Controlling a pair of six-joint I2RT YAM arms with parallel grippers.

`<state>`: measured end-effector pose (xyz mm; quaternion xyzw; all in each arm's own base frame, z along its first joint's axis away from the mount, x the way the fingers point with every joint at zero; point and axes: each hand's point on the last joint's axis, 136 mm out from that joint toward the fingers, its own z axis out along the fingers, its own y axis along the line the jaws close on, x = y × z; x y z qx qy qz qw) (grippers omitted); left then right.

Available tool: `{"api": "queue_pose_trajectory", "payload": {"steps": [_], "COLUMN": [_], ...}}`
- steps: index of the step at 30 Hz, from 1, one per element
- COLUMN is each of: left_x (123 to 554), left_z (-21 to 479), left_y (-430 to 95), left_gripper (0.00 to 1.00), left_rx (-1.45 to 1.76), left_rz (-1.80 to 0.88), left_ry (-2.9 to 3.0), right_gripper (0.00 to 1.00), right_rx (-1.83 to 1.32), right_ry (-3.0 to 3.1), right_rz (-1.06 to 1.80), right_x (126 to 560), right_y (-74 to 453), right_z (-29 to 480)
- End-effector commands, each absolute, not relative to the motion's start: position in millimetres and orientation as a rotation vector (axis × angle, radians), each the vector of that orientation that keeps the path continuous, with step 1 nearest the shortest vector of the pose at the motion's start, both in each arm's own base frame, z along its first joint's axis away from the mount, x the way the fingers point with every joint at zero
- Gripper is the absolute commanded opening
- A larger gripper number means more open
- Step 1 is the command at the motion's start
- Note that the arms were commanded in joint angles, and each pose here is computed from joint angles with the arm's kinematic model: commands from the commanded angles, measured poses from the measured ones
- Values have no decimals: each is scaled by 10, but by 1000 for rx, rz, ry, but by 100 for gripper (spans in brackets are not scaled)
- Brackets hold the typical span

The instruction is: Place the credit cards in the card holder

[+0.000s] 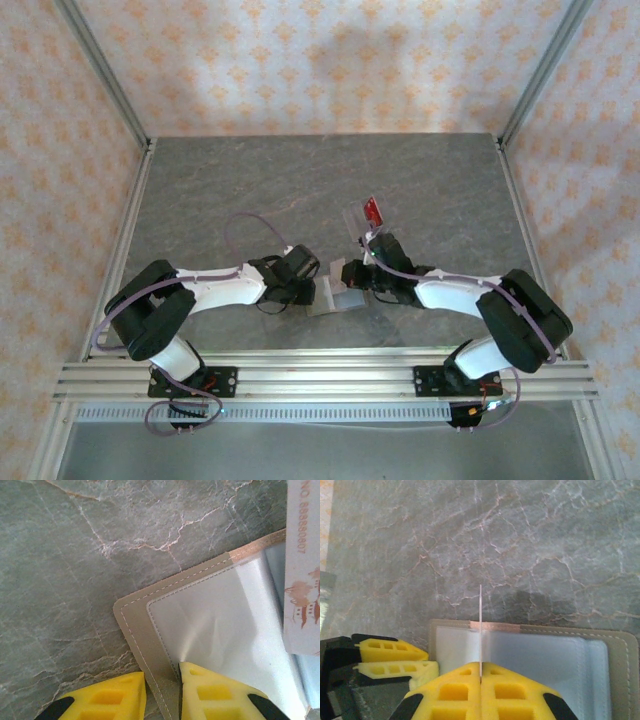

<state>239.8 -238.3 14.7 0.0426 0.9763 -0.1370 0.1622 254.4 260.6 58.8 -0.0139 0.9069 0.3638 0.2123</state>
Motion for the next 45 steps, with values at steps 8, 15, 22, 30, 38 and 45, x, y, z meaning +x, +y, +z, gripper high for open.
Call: {"api": "queue_pose_trajectory", "payload": {"steps": [8, 15, 22, 30, 38, 45], "left_x": [2261, 2252, 2241, 2245, 2239, 2230], "left_z": [-185, -205, -237, -273, -286, -309], "left_y": [-2240, -2233, -2204, -2208, -2194, -2177], "left_gripper": [23, 22, 22, 22, 22, 22], "left_rx": [120, 121, 119, 124, 124, 126], "left_rz": [-291, -288, -270, -261, -251, -243], "left_ry": [2854, 2858, 2865, 2872, 2873, 2875], "right_gripper": [0, 0, 0, 0, 0, 0], "right_rx": [-6, 17, 46, 90, 120, 133], "right_ry": [2488, 2471, 2459, 2459, 2514, 2606], "right_rz": [1104, 1204, 1251, 1319, 1302, 1193], "right_x": [2502, 2469, 2435, 2337, 2237, 2124], "right_y": [2671, 2751, 2754, 2735, 2671, 2523], "right_z": [523, 499, 493, 441, 269, 60]}}
